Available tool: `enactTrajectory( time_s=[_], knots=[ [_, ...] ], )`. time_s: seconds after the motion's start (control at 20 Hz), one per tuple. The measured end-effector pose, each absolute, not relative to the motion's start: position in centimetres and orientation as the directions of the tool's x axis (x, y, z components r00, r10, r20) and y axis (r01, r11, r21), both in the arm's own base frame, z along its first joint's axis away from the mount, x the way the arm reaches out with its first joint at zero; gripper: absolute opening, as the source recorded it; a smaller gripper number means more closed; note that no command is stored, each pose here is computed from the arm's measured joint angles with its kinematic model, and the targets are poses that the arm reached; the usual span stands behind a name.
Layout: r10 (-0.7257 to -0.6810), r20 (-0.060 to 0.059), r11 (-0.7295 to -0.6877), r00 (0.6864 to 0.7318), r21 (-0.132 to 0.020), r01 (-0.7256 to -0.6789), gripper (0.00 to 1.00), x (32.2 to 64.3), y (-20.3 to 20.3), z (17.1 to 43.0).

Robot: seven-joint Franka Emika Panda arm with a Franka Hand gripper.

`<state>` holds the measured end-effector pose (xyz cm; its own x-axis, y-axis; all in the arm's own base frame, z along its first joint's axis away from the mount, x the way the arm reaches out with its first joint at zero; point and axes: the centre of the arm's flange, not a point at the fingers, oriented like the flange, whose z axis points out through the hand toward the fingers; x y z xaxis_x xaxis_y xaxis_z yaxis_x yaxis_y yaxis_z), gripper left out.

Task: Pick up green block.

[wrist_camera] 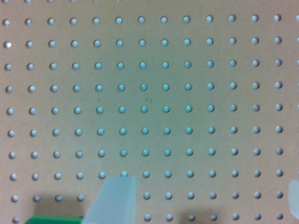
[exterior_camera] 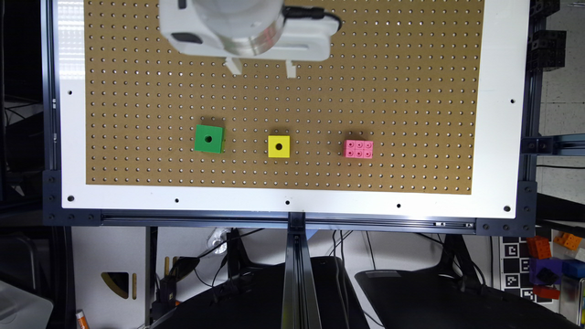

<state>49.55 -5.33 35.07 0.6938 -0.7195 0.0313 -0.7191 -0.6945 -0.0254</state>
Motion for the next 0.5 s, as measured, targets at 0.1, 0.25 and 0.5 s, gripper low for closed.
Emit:
enactTrajectory(
  time_s=[0.1, 0.25, 0.5],
  knots=[
    [-0.7211, 0.032, -0.6928, 0.6921, -0.025, -0.7207, 1.00, 50.8, -6.3, 34.8],
    [-0.7218, 0.033, -0.6921, 0.6913, -0.025, -0.7214, 1.00, 52.5, -8.1, 34.2],
    [-0.7225, 0.040, -0.6913, 0.6902, -0.030, -0.7219, 1.00, 54.6, -9.9, 33.9]
  ],
)
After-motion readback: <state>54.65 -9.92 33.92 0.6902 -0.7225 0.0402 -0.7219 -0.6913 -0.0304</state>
